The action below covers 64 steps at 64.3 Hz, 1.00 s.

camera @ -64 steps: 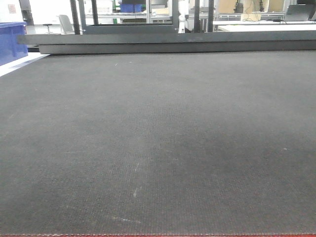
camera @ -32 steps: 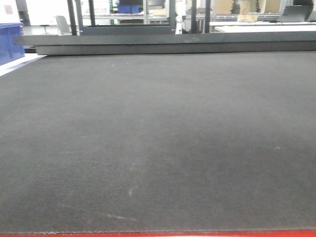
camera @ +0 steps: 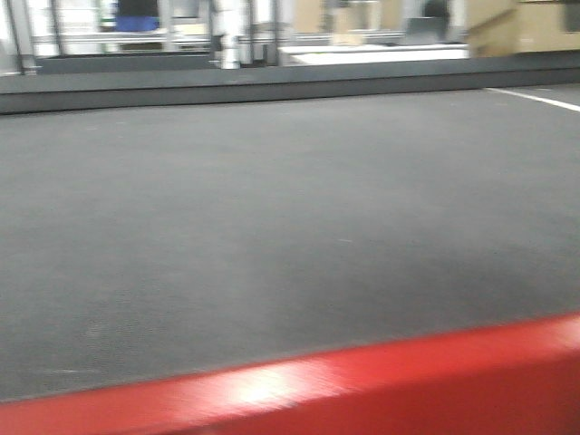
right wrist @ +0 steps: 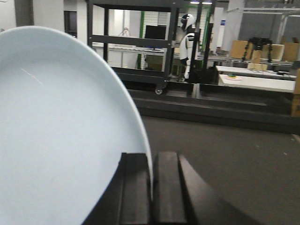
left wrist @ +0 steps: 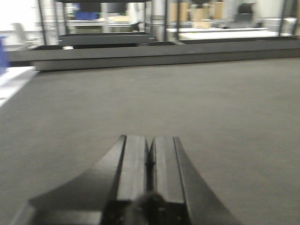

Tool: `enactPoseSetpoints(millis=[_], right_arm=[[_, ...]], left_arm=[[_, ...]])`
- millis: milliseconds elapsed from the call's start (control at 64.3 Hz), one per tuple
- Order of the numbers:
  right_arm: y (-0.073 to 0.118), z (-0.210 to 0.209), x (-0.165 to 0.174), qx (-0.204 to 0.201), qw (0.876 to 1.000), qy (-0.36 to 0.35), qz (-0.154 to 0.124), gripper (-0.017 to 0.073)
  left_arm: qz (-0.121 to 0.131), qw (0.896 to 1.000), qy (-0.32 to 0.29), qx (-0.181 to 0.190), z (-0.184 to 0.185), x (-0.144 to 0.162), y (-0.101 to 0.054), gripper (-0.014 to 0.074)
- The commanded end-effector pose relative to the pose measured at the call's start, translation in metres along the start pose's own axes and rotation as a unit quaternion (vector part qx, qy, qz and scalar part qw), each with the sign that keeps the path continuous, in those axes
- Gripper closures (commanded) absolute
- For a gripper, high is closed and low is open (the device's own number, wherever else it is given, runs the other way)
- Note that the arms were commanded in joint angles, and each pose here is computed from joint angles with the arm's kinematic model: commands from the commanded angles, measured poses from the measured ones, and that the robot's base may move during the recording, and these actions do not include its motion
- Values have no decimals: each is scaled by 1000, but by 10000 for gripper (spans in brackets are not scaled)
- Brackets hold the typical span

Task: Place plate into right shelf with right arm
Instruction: 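Drive the base away from the table holding the plate in the right gripper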

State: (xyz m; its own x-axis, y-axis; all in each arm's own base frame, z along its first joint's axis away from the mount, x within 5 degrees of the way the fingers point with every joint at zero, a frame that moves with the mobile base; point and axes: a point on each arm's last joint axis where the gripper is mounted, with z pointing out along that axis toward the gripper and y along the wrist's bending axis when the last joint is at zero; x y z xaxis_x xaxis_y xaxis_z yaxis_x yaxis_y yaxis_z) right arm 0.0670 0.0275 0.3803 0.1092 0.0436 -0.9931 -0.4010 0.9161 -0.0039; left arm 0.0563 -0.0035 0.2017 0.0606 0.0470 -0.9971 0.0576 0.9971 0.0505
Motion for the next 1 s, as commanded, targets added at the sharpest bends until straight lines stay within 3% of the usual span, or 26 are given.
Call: enactPoseSetpoints(millis=[0, 980], right_arm=[[3, -2, -17, -16, 998, -58, -12, 504], [3, -2, -17, -16, 998, -58, -12, 504]], left_arm=[[-2, 999, -44, -11, -1, -5, 2, 640], [-2, 999, -44, -11, -1, -5, 2, 640]])
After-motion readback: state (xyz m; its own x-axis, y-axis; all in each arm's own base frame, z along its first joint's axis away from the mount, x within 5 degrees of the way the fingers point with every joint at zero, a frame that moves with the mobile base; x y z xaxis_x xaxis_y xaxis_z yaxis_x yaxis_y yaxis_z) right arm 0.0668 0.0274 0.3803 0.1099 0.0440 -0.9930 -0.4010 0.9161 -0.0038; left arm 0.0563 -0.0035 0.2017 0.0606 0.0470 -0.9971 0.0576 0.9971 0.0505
